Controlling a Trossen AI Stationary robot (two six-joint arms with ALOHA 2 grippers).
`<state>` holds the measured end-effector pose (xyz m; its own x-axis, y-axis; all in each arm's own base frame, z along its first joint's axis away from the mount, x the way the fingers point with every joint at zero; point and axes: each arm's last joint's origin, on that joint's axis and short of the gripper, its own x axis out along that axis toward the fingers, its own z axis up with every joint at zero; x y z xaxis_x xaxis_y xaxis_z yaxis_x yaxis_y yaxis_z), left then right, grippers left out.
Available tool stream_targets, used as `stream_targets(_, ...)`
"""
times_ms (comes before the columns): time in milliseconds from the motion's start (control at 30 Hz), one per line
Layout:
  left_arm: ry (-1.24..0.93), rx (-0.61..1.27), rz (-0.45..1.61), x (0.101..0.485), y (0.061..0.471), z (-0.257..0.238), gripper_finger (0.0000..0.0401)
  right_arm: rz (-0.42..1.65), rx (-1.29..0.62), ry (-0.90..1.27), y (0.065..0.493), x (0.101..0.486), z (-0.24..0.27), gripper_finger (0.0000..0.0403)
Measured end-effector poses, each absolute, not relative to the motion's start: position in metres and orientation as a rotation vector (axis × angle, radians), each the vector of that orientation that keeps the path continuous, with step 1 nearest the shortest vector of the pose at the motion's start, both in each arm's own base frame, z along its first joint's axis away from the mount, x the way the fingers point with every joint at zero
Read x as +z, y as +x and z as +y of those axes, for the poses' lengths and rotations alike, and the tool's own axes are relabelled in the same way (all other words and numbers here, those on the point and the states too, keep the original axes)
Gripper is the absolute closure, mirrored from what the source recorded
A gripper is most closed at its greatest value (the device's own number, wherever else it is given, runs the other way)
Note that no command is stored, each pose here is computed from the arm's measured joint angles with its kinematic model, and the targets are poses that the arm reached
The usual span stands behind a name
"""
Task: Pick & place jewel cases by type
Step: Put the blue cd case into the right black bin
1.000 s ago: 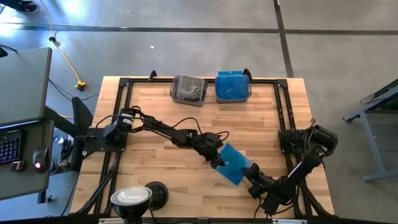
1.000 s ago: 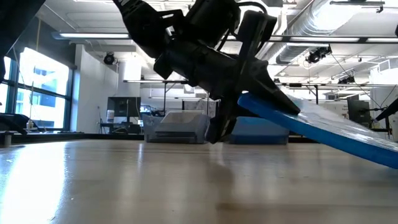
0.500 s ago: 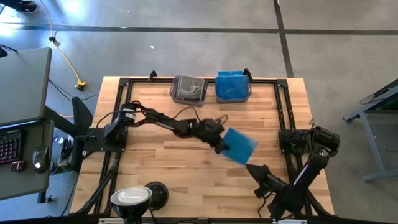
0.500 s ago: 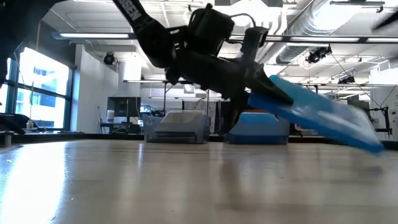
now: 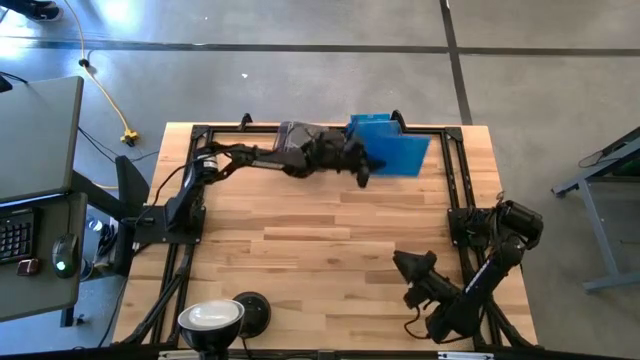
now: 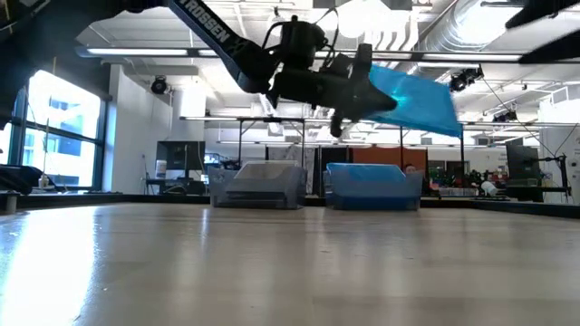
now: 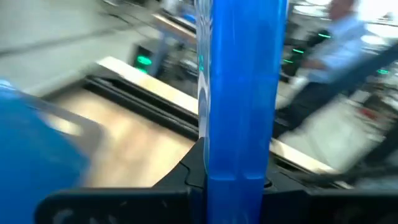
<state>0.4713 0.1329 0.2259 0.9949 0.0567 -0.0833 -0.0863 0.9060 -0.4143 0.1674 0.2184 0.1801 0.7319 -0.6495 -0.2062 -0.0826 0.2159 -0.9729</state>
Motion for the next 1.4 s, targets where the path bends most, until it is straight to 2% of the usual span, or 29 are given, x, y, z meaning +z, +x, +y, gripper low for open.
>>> stream_targets(133,-0.39,0.28,0.1,0.227,0.464,0.164,0.0372,0.793,-0.46,-1.244,0.171,0.178,0.213,0.0236)
stream_targets(300,-0.369,0.458,0.202,0.216,0.45,0.195,0.0372,0.82,-0.499,-1.186,0.178,0.177,0.208,0.0236)
stream_targets(533,-0.385,0.497,0.215,0.214,0.44,0.216,0.0371,0.843,-0.542,-1.15,0.188,0.177,0.199,0.0236)
stream_targets(733,-0.394,0.452,0.253,0.211,0.439,0.215,0.0363,0.858,-0.57,-1.103,0.195,0.176,0.194,0.0236)
stream_targets(900,-0.4,0.491,0.302,0.206,0.437,0.215,0.0329,0.863,-0.579,-1.083,0.198,0.175,0.192,0.0236)
stream_targets(1233,-0.378,0.595,0.322,0.193,0.435,0.225,0.0223,0.86,-0.578,-1.077,0.198,0.175,0.193,0.0236)
stream_targets(1400,-0.388,0.643,0.356,0.194,0.425,0.237,0.0198,0.862,-0.578,-1.074,0.198,0.175,0.193,0.0236)
